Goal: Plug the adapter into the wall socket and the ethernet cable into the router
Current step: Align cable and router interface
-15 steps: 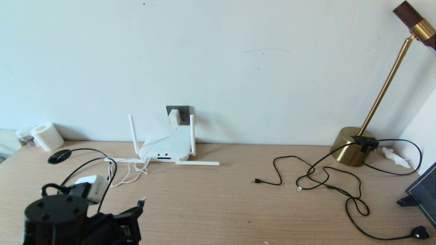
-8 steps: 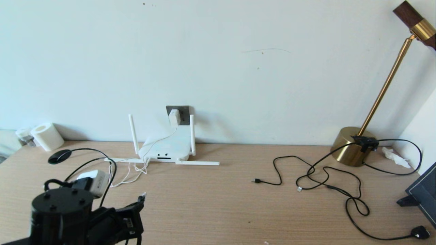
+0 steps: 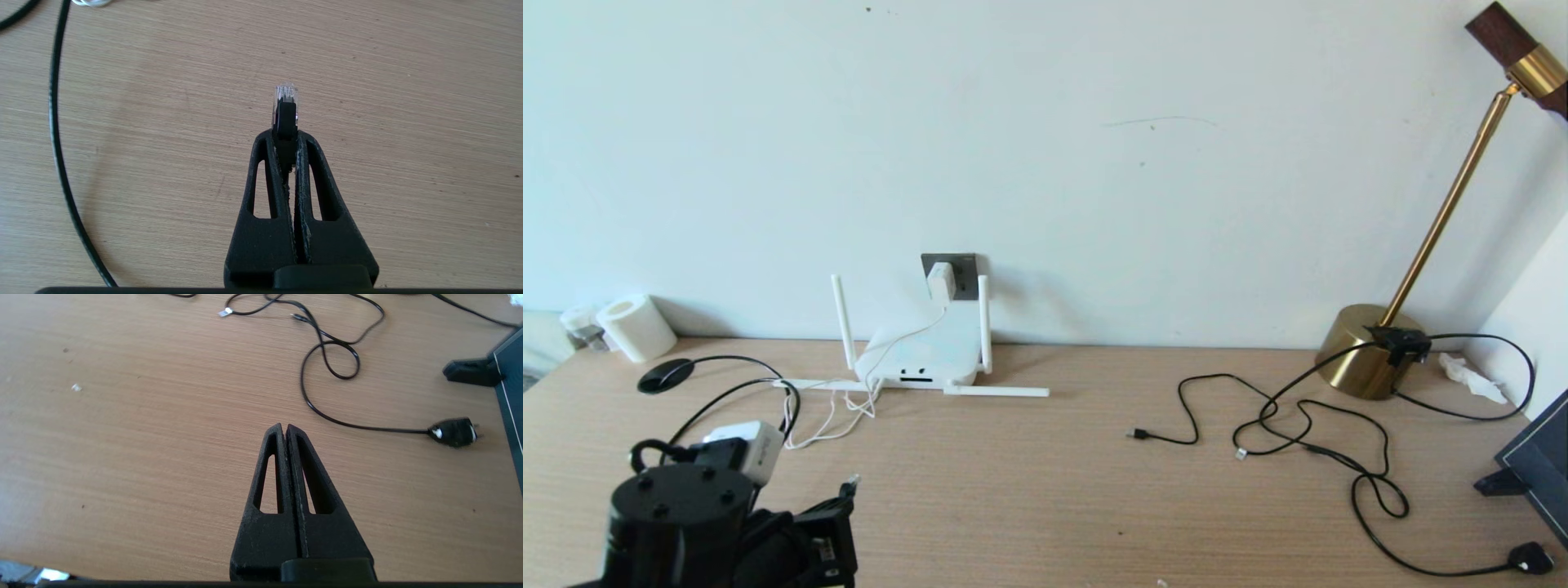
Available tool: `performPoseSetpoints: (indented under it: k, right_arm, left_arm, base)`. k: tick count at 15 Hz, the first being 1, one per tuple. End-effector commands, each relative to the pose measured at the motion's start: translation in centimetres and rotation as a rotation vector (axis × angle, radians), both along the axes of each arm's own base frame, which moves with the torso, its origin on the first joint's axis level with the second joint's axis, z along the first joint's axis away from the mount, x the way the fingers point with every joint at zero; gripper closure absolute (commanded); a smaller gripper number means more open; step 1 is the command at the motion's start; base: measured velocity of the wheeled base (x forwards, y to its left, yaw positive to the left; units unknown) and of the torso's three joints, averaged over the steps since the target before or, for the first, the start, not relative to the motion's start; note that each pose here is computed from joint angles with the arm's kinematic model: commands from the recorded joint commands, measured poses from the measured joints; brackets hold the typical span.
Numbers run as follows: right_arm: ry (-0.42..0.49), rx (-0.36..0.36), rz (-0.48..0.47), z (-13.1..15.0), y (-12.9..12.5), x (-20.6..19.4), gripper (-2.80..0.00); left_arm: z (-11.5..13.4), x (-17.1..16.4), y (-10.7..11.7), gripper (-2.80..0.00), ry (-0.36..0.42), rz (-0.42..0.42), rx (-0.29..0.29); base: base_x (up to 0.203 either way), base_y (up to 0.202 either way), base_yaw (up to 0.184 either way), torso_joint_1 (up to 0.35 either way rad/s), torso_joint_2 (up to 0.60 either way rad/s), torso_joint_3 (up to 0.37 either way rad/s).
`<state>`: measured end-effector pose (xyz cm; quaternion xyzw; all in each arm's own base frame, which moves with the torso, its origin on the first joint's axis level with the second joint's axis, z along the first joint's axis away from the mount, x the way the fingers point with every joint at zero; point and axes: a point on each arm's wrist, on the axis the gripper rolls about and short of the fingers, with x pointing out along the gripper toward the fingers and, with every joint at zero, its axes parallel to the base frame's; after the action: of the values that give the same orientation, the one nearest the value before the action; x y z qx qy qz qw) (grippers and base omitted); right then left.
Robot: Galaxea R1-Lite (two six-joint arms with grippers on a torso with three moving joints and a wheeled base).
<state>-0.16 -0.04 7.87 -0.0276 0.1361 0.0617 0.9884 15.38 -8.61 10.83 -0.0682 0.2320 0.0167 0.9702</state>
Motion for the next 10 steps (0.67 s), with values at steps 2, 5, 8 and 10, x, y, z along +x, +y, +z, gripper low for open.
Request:
performPoseSetpoints:
  k: [2,5,8,10]
  right_arm:
    - [0.018,-0.018,0.058,0.0,0.07,0.16,0.0]
    - [0.063,-0.013,0.141,0.03,0.16,0.51,0.0]
    - [0.0,0.026,0.167,0.01,-0.01,-0.02,0.0]
    - [0.003,0.02,0.153,0.06,-0.04,0.04,0.0]
  left_arm:
    - [-0.21,0.04,0.07,0.0,0.001,0.025,0.017]
    - [-0.57,-0.26,0.26,0.0,0.015,0.027,0.027]
    - [-0.82,-0.15,0.18,0.0,0.027,0.025,0.033]
    - [-0.91,-0.45,0.41,0.0,0.028,0.029,0.035]
  base:
    - [0.0,0.0,0.0,0.0,0.0,0.0]
    - [0.0,0.0,0.0,0.0,0.0,0.0]
    - [0.0,0.0,0.0,0.0,0.0,0.0]
    - [0.0,0.0,0.0,0.0,0.0,0.0]
